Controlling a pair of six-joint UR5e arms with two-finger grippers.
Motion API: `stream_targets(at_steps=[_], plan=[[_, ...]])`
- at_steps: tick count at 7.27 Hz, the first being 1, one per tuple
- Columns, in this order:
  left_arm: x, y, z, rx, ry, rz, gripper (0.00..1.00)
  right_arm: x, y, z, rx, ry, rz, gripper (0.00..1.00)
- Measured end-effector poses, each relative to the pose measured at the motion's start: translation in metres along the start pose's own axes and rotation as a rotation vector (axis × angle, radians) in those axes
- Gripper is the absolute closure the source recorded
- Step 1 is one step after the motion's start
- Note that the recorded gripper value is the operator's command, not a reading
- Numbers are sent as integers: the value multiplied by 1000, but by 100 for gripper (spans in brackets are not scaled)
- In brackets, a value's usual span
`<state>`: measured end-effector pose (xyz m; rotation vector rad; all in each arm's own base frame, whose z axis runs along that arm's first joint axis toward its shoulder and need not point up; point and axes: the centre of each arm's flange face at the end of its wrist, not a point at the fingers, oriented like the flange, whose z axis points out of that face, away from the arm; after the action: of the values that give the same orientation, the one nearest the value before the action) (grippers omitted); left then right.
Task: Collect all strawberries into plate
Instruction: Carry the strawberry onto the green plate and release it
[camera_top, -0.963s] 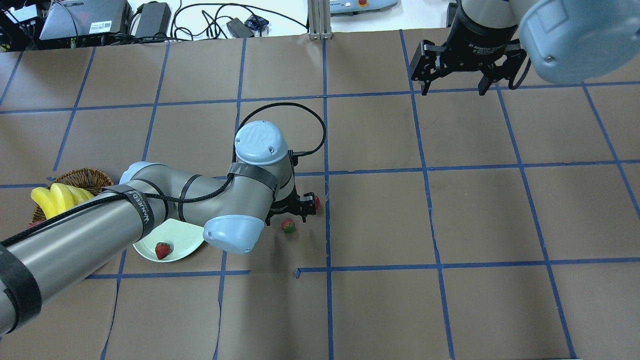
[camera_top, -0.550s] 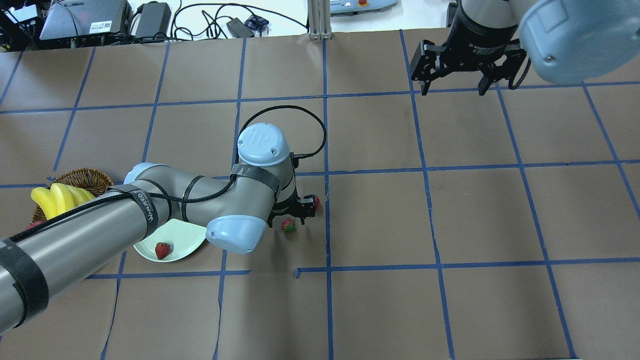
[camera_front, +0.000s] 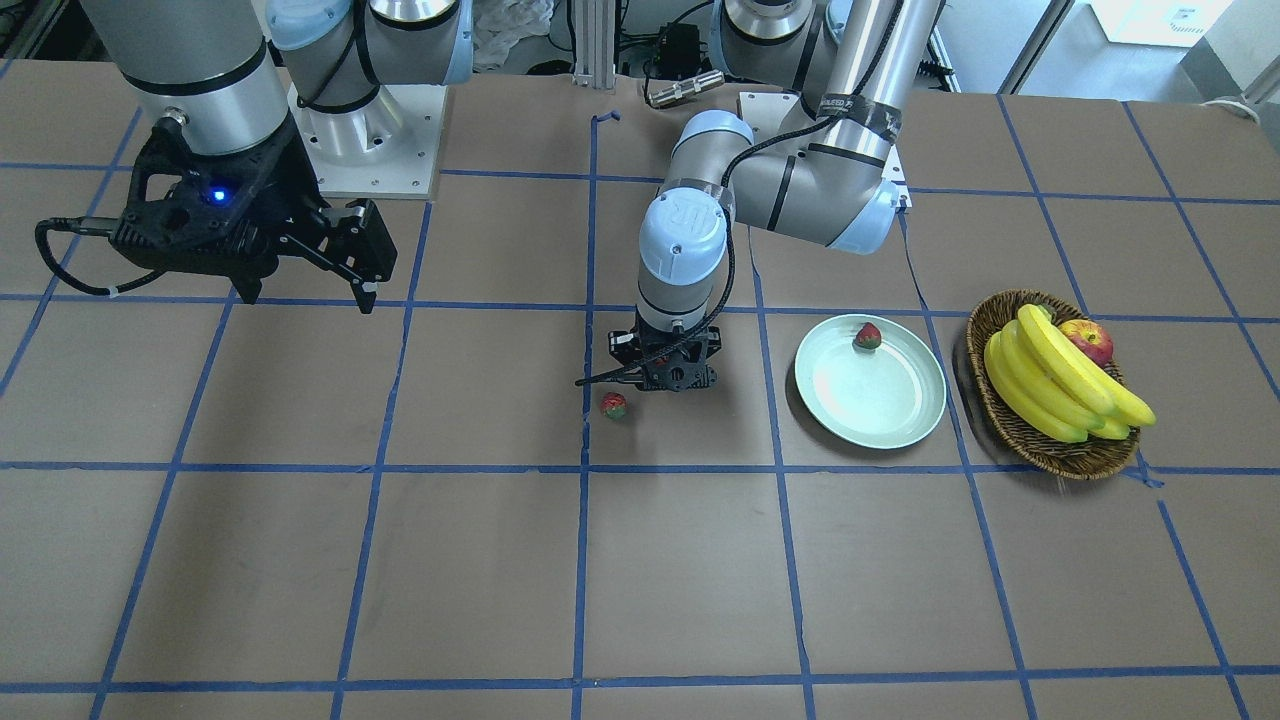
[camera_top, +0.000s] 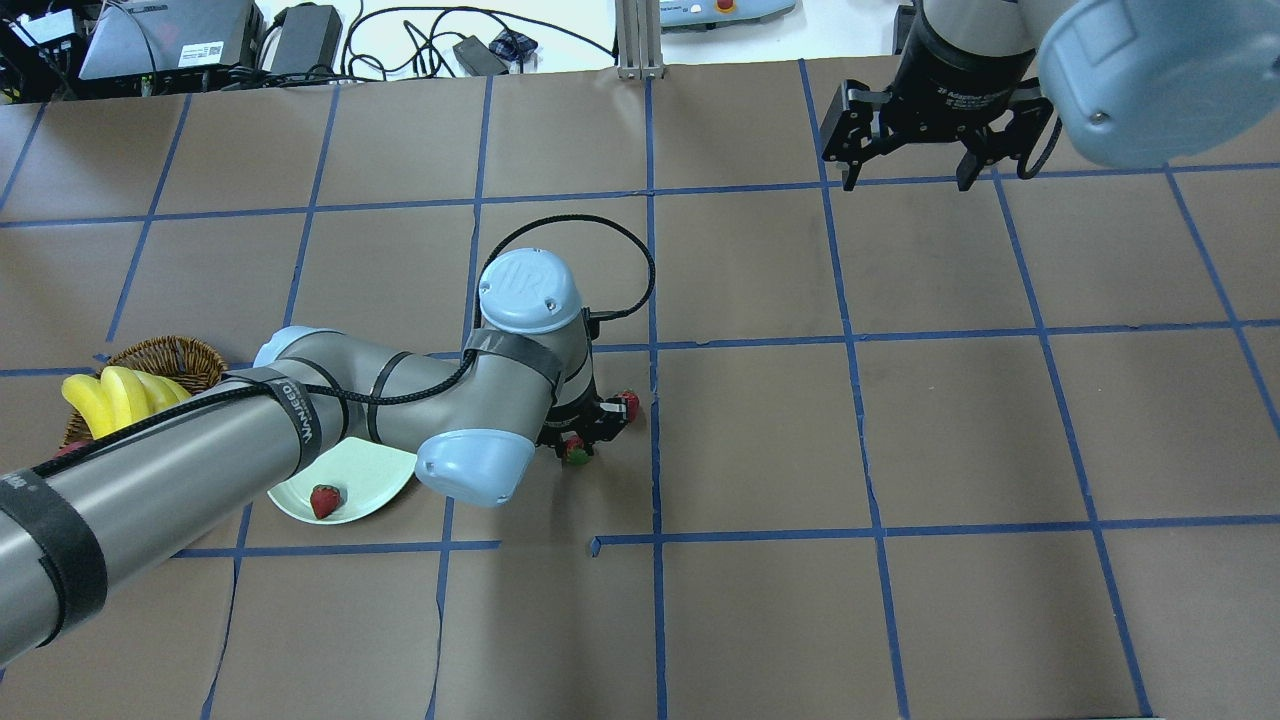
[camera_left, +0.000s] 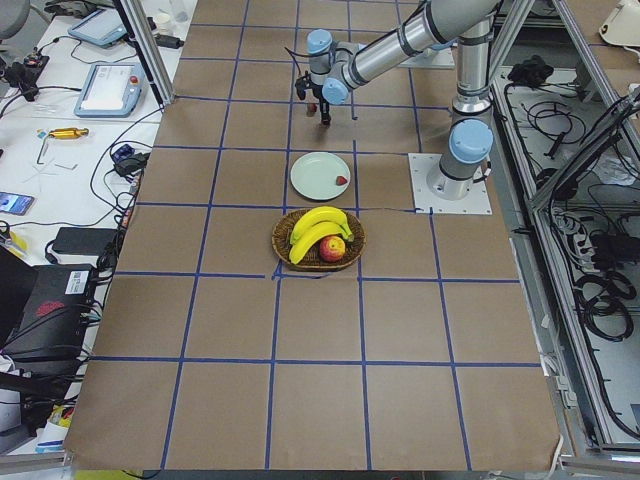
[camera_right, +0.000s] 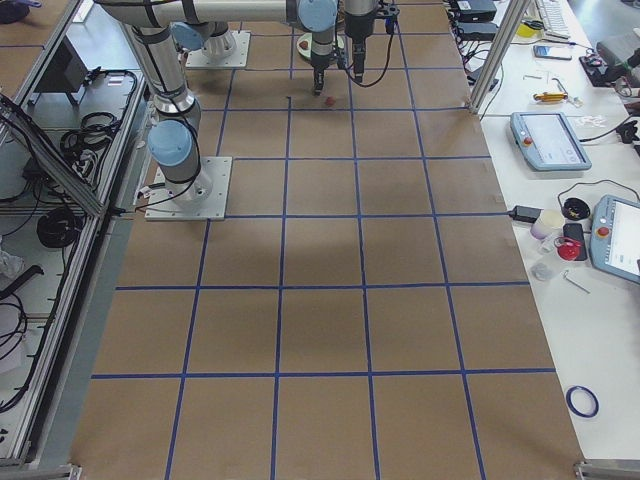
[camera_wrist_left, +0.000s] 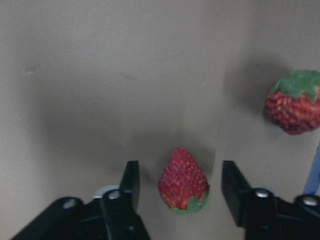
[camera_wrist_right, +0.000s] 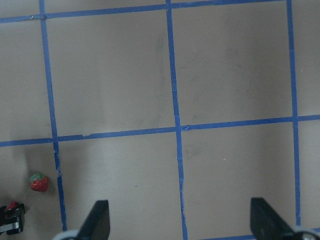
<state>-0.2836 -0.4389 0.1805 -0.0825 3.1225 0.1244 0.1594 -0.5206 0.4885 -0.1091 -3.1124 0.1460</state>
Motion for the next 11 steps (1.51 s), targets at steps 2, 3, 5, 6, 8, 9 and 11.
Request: stream_targets(at_steps=[2, 3, 5, 6, 8, 9, 11], plan=[[-20, -14, -23, 32, -17, 25, 100, 0, 0, 0, -1, 0, 0, 0], [-40, -21, -32, 35, -43, 30, 100, 0, 0, 1, -2, 0, 0, 0], [-92, -31, -42, -2, -94, 99, 100, 0, 1, 2, -5, 1, 0, 0], [-123, -34, -42, -27, -107, 138, 100, 0, 1, 3, -6, 1, 0, 0], [-183, -39, -35, -70, -97, 193, 100, 0, 2, 4, -8, 1, -1, 0], [-201, -41, -32, -81, -90, 210, 56, -1, 2, 4, -9, 1, -1, 0], [-211, -42, -27, -94, -84, 234, 0, -1, 3, 6, -12, 0, 1, 0]])
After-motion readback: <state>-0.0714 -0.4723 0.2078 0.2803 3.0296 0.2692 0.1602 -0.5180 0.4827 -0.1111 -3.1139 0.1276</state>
